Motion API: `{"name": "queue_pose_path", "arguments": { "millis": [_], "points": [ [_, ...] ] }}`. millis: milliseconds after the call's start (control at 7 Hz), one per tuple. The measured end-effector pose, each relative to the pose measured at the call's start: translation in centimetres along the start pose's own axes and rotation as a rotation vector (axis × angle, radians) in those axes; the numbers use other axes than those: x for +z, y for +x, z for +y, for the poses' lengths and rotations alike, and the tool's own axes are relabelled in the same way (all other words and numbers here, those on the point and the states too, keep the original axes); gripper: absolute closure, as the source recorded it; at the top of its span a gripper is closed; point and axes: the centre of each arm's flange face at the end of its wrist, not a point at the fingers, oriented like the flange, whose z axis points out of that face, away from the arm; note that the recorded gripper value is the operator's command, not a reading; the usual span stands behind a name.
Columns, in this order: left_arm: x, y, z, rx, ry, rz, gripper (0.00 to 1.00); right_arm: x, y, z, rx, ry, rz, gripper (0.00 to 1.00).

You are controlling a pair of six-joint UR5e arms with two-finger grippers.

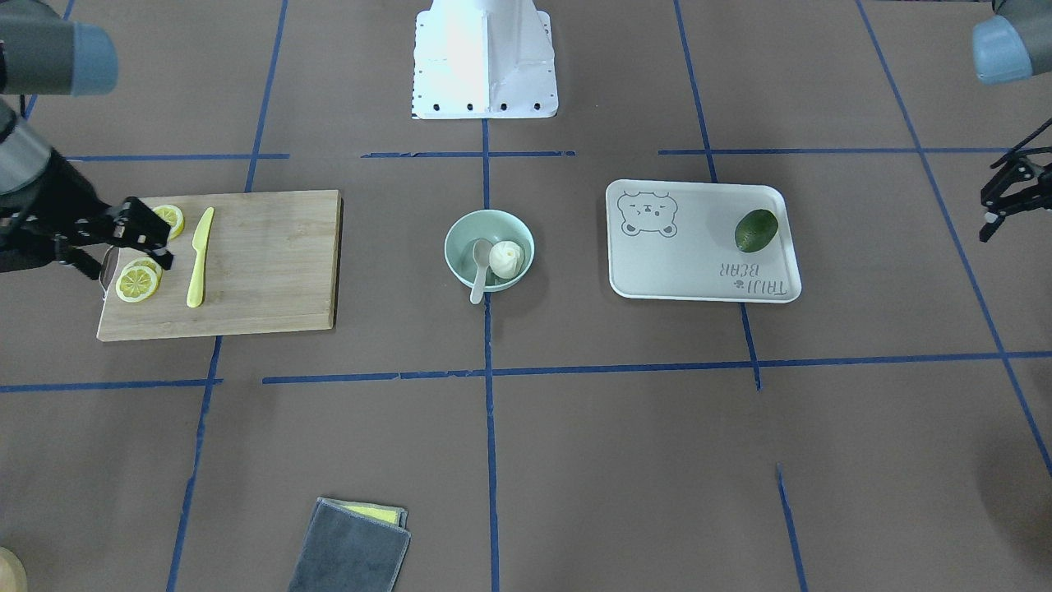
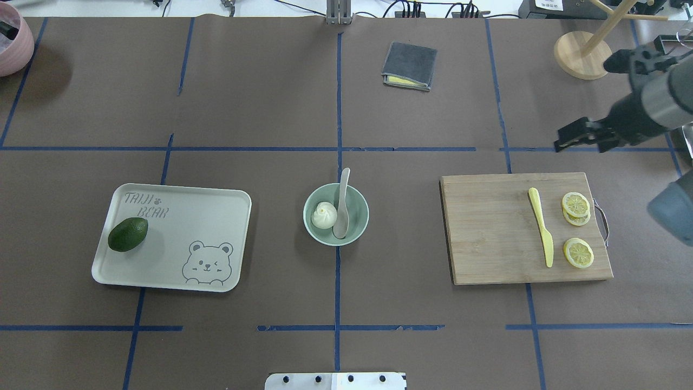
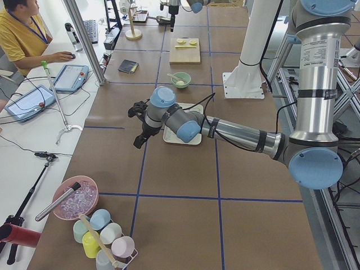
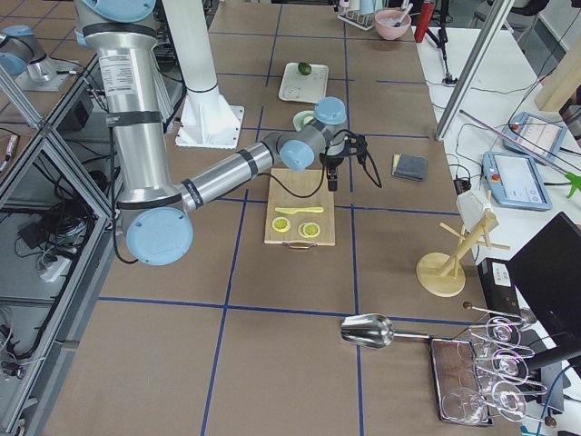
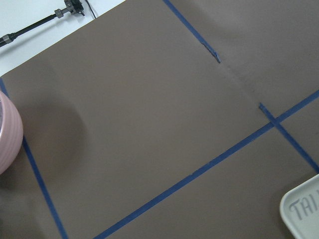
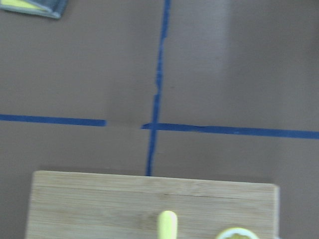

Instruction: Put spoon and bun in bowl

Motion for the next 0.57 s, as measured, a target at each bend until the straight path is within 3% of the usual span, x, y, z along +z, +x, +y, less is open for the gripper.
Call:
{"name": "queue_pose_path", "arguments": {
  "millis": [286, 571],
  "points": [
    [-0.8, -3.7, 3.2, -0.062, -0.07, 0.018, 0.0, -2.0, 13.1, 1.1, -0.075, -0.019, 0.034, 0.0],
    [-0.3, -4.5, 3.6, -0.169, -0.171, 0.066, 0.0, -3.1, 20.5, 2.0, -0.108, -0.045, 0.05, 0.0]
  ]
}}
